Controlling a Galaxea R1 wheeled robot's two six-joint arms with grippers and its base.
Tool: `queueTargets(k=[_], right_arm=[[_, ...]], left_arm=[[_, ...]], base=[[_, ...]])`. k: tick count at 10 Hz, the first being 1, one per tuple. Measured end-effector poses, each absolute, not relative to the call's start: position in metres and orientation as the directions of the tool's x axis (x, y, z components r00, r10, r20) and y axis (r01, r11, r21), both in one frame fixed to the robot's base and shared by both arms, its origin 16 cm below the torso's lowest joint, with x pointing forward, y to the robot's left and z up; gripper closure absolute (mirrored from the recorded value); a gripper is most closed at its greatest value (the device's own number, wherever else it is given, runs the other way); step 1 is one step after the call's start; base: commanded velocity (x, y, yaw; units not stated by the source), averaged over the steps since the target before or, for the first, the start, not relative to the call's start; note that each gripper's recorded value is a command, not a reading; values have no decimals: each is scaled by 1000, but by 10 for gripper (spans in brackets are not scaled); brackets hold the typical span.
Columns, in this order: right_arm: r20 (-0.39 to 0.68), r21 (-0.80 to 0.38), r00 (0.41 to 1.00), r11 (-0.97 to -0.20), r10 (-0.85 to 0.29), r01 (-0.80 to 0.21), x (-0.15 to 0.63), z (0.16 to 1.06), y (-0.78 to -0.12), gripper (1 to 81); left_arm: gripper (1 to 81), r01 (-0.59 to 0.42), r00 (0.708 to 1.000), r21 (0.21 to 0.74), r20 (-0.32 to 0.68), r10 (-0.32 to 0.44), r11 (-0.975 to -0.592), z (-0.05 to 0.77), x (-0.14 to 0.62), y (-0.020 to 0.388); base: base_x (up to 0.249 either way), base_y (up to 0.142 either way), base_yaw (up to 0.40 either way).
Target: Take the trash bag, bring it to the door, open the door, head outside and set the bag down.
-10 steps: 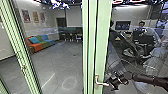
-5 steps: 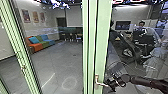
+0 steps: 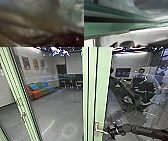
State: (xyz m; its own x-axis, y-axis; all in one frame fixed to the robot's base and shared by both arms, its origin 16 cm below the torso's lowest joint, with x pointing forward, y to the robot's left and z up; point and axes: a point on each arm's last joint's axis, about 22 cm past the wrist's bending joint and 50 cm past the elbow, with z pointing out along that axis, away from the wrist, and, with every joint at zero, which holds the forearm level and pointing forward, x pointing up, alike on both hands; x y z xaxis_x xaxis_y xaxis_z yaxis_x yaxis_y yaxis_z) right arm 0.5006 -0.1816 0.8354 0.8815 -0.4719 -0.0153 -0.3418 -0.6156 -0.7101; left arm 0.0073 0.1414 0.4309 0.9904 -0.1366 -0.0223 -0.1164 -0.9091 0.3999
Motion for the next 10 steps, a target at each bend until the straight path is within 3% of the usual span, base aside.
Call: queueTargets(k=[5,10], right_arm=[[10,-710,879,-622,-477,-330,498,820,-194,10],[-32,-632,898,-687,-440,-359,495,808,-197,10]], left_arm=[[811,-117,990,402,-21,-137,-908,431,7,139],[811,-117,990,401,-20,-137,-908,431,8,139]], base=[[0,0,0],[0,0,0]])
